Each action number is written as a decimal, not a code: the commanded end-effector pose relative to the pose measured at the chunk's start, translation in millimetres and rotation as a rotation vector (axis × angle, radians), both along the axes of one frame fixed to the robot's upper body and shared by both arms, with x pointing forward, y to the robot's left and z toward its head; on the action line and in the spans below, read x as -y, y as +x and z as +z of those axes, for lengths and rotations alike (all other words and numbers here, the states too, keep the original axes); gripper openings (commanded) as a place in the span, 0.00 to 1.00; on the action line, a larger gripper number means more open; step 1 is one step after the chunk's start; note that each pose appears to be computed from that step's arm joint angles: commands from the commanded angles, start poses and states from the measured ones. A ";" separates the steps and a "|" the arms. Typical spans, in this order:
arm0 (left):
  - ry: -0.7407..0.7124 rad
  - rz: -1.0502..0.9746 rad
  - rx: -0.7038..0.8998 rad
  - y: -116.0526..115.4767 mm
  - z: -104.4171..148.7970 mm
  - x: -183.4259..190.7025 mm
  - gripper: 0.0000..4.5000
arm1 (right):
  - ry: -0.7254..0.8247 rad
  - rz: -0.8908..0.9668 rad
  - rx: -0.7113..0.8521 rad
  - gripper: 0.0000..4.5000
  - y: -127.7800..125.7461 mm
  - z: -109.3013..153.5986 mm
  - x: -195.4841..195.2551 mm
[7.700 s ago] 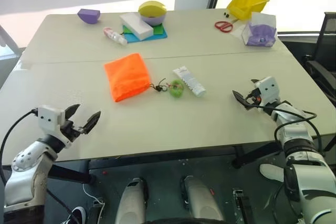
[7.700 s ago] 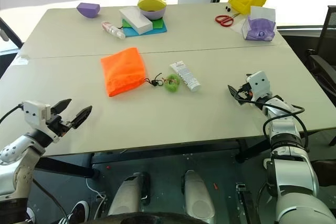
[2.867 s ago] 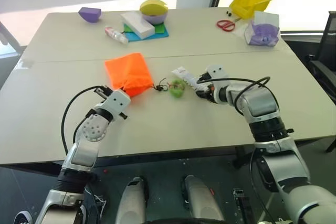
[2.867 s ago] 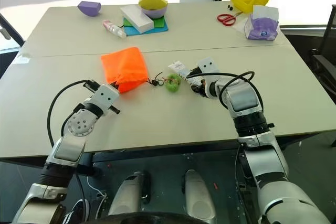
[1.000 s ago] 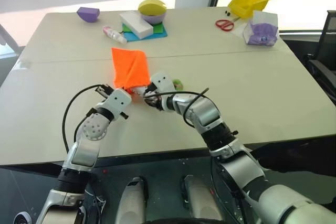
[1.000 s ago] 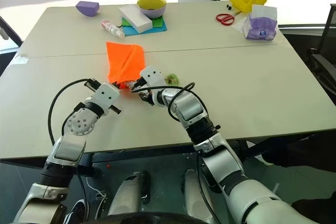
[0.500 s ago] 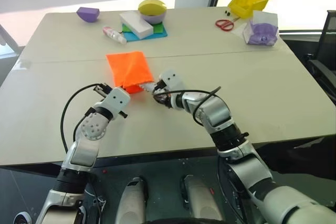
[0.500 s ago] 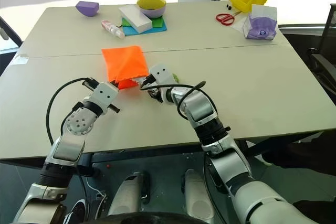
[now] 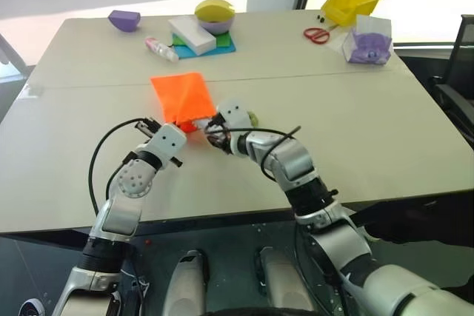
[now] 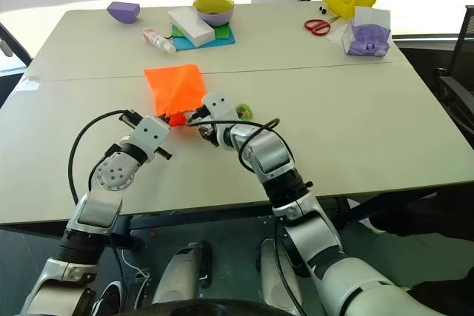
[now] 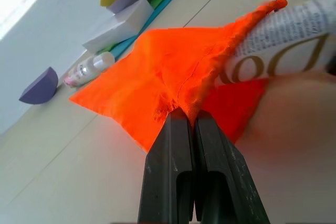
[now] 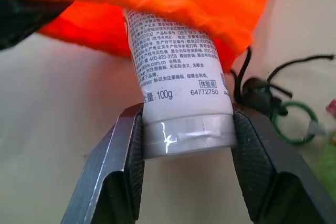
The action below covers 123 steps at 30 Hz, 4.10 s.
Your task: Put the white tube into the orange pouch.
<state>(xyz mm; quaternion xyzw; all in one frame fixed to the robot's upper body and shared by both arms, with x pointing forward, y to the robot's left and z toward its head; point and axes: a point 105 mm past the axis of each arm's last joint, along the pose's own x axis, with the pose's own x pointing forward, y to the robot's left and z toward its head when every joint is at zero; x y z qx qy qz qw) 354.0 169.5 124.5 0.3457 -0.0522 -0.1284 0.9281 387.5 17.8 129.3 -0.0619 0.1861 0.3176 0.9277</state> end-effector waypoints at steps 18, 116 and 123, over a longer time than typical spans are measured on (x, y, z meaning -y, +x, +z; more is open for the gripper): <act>0.009 -0.113 0.027 -11.9 6.2 19.4 0.00 | 0.155 -0.080 -0.035 0.39 21.8 27.2 -21.8; 0.057 -0.148 -0.027 -24.0 -8.7 -6.9 0.00 | -0.174 0.014 0.232 0.99 28.4 8.8 55.3; 0.055 -0.156 -0.026 -22.2 -7.8 -4.2 0.00 | -0.179 -0.004 0.160 0.99 29.7 -8.0 53.3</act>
